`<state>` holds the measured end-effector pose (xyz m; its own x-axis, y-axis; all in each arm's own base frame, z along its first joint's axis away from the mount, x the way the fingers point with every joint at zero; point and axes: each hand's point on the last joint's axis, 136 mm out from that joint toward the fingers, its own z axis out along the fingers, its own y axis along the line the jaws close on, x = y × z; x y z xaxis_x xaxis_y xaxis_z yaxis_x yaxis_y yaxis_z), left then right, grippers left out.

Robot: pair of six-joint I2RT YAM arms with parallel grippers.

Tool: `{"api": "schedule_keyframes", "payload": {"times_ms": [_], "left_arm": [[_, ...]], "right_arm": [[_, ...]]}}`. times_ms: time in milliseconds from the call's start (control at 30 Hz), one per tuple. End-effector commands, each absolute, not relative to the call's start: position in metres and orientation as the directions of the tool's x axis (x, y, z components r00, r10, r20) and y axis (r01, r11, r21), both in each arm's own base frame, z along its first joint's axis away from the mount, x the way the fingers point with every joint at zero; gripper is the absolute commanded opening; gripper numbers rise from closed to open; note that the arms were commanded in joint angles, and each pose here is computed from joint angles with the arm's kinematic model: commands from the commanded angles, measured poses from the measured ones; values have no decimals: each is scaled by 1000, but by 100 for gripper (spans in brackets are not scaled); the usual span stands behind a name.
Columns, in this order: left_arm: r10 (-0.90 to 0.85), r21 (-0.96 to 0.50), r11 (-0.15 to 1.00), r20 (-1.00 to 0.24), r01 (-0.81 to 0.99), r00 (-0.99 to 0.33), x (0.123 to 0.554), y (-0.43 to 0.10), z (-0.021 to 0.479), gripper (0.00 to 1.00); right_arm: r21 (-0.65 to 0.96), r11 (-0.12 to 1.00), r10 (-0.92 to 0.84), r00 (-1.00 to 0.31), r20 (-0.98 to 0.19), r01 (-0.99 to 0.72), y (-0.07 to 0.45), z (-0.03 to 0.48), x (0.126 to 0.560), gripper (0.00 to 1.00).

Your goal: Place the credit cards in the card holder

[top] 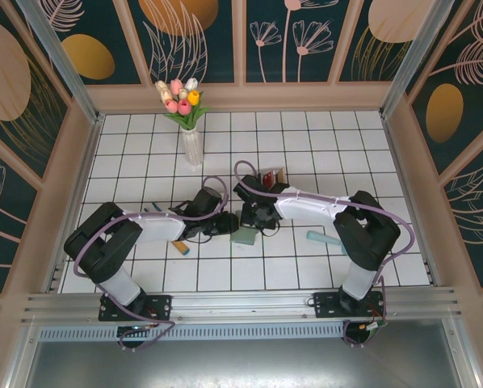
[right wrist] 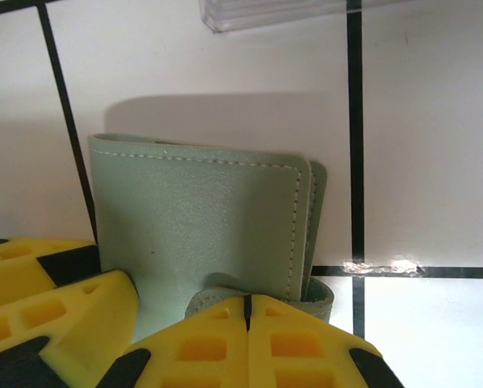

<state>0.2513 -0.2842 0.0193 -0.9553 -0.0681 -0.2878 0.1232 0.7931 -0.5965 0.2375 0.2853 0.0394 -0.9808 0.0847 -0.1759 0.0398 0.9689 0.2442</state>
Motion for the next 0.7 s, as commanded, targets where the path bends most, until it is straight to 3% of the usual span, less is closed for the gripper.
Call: {"api": "schedule_keyframes", "payload": {"times_ms": [0,333,667], "left_arm": [[-32,-569,813,-260,126,-965,244,-283,8,31],[-21,-566,814,-255,132,-967,242,-286,5,30],[-32,-575,808,-258,126,-966,241,-286,5,27]], "right_arm": [[249,967,97,-981,-166,53,281,39,235,4],[264,964,79,-985,-153,37,291,36,237,4],[110,993,42,-996,-81,33,275,4,222,3]]}}
